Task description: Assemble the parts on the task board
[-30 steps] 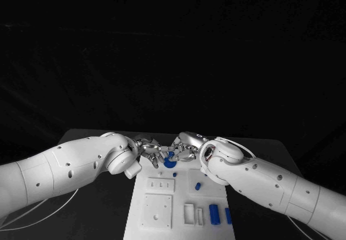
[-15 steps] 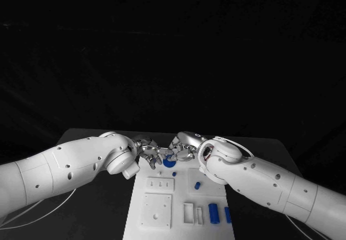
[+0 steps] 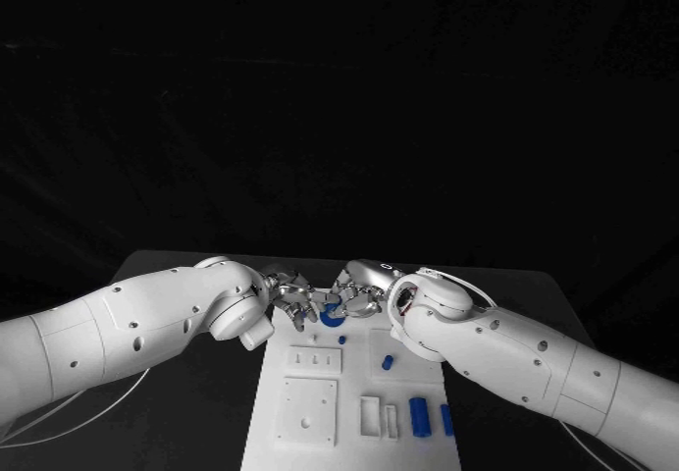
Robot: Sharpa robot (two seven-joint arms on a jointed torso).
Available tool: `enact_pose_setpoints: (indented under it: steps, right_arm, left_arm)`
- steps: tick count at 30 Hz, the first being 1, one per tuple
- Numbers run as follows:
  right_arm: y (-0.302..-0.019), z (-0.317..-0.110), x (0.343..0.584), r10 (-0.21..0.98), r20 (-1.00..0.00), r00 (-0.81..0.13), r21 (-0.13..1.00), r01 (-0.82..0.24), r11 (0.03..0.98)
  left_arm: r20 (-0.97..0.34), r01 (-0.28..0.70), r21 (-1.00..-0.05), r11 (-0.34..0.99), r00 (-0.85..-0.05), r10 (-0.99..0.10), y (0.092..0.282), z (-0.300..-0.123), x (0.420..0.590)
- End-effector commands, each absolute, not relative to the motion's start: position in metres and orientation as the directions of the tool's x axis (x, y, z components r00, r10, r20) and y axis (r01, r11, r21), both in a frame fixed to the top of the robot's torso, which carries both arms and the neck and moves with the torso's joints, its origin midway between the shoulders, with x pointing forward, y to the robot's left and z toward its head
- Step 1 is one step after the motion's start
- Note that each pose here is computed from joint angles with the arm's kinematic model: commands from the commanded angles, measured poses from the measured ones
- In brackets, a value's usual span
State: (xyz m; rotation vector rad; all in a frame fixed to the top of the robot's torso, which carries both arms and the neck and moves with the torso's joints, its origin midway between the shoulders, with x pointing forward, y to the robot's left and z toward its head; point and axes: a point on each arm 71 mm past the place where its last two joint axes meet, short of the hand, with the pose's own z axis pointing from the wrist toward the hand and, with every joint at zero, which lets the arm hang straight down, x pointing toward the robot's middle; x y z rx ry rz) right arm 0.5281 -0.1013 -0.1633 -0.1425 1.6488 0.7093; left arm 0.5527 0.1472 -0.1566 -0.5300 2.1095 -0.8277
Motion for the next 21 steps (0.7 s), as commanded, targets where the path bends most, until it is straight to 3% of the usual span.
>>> enact_pose_setpoints:
  steps: [1,21]
  right_arm:
    - [-0.0998,-0.1646,0.5275,0.272,-0.935,-0.229,0.351,-0.477,0.806]
    - [-0.0957,-0.1648,0.5269,0.272,-0.934,-0.231,0.353,-0.482,0.802]
  left_arm:
    - [-0.517,-0.083,-0.709,0.700,-0.615,-0.596,0.1443,-0.1566,0.5514]
    - [-0.507,-0.091,-0.697,0.711,-0.639,-0.579,0.1405,-0.1587,0.5510]
